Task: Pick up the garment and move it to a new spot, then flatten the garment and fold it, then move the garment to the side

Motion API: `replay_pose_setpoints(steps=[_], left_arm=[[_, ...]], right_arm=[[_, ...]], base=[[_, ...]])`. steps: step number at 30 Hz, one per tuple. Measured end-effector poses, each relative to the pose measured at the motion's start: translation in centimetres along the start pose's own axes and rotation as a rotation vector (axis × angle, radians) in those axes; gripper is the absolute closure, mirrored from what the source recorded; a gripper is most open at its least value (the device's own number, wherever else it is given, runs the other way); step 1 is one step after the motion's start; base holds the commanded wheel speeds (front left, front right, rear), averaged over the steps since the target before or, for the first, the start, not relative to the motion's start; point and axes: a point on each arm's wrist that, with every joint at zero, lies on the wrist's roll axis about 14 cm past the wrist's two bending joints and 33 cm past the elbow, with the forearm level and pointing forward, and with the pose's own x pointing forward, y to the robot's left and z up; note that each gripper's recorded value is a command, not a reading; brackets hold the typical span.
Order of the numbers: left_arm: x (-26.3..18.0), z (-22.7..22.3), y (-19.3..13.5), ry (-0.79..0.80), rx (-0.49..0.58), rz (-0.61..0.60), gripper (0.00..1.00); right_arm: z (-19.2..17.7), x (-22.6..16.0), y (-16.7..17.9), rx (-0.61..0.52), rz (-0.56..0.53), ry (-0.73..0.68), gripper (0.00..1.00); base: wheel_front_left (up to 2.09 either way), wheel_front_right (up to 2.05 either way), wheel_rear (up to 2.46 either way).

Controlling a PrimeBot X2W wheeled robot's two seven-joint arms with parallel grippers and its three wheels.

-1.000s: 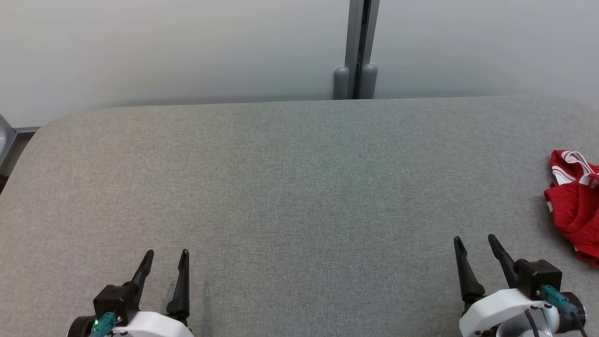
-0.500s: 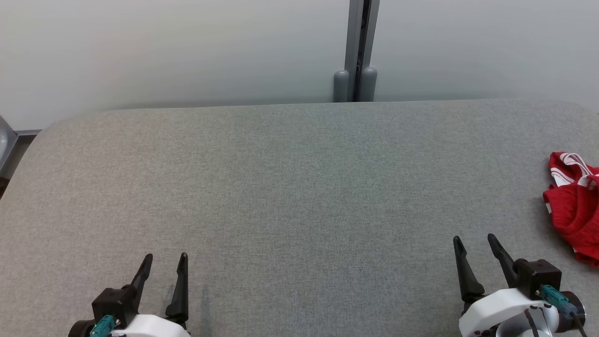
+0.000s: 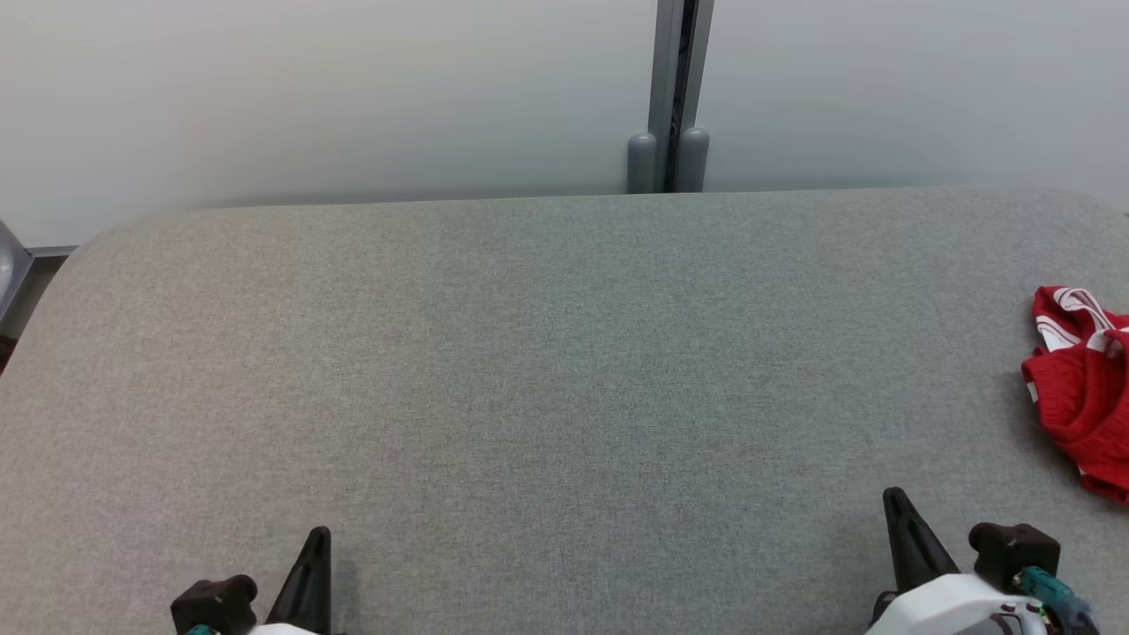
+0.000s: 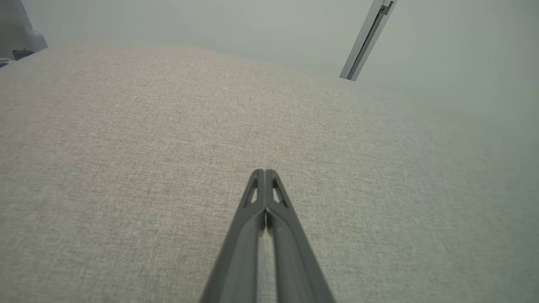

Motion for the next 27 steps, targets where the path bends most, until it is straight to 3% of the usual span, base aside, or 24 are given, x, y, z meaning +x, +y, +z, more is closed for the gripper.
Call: replay_pose_setpoints(steps=[11,27], left_arm=[[0.3,1.1,0.5,-0.018,-0.213,0.033,1.00],[1.0,2.9,0.8,-0.053,-0.438,0.041,1.00]], right_arm=[[1.4,0.2,-1.0,0.224,-0.052,-0.037,1.00],[2.6,0.2,-1.9,0.464,-0.083,-0.066,1.00]], base=[[0.00,0.00,0.00],[0.00,0.00,0.00]])
